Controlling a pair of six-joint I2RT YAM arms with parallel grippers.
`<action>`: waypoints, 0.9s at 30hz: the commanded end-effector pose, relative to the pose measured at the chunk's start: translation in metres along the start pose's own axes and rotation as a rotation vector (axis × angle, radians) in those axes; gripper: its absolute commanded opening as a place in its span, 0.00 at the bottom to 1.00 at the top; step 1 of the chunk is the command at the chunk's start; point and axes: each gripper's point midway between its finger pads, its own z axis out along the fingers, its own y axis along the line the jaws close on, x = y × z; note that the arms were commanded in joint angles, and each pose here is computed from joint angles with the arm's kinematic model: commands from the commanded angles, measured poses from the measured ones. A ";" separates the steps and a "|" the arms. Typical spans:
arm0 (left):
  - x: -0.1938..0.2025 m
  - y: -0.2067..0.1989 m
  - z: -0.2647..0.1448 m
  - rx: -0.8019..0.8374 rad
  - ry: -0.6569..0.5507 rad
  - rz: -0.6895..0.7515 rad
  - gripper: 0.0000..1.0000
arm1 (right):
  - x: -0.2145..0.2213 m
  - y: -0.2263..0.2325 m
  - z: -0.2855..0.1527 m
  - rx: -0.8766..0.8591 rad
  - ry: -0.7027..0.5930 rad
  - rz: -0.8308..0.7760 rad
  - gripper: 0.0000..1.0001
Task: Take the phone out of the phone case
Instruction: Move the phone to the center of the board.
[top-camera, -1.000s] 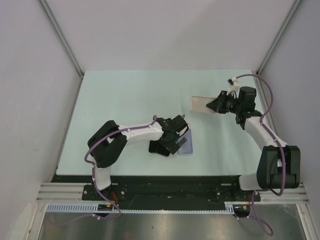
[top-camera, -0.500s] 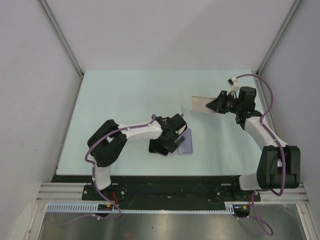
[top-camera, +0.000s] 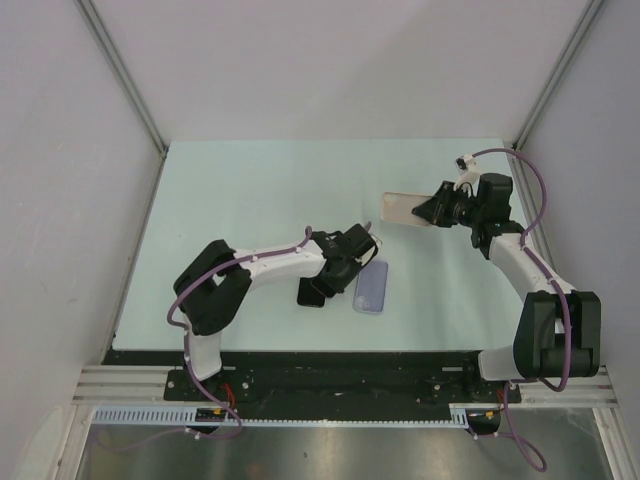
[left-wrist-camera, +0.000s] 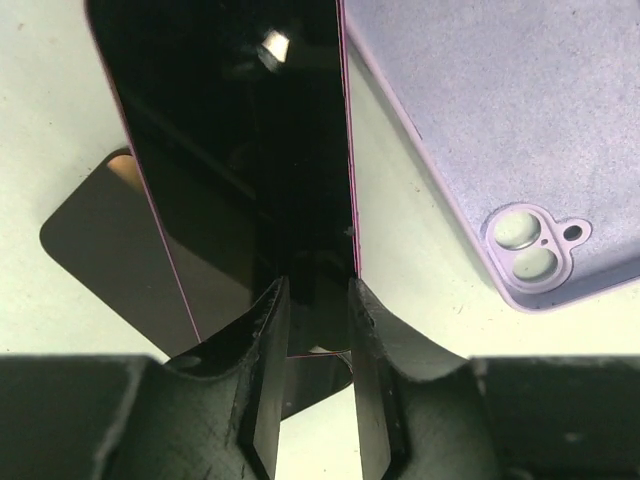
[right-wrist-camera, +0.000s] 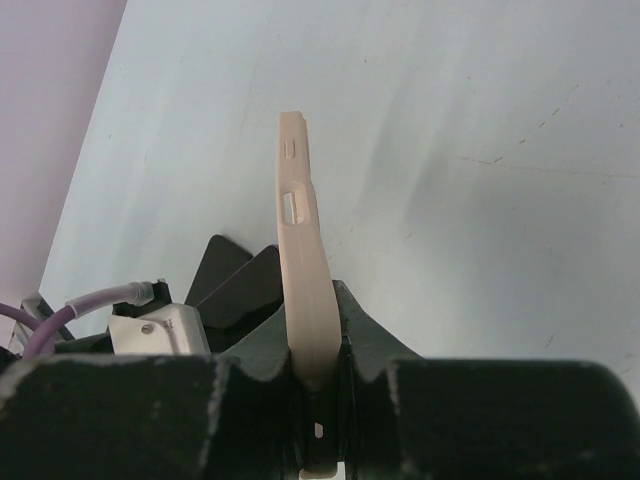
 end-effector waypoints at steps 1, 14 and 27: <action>0.013 0.002 0.004 -0.009 0.044 -0.005 0.35 | -0.016 0.013 -0.002 -0.036 -0.043 -0.035 0.00; -0.023 0.029 -0.009 -0.054 -0.039 -0.019 1.00 | -0.017 0.016 -0.004 -0.046 -0.044 -0.040 0.00; -0.044 0.024 -0.005 0.048 -0.061 -0.003 1.00 | -0.018 0.019 -0.006 -0.054 -0.049 -0.044 0.00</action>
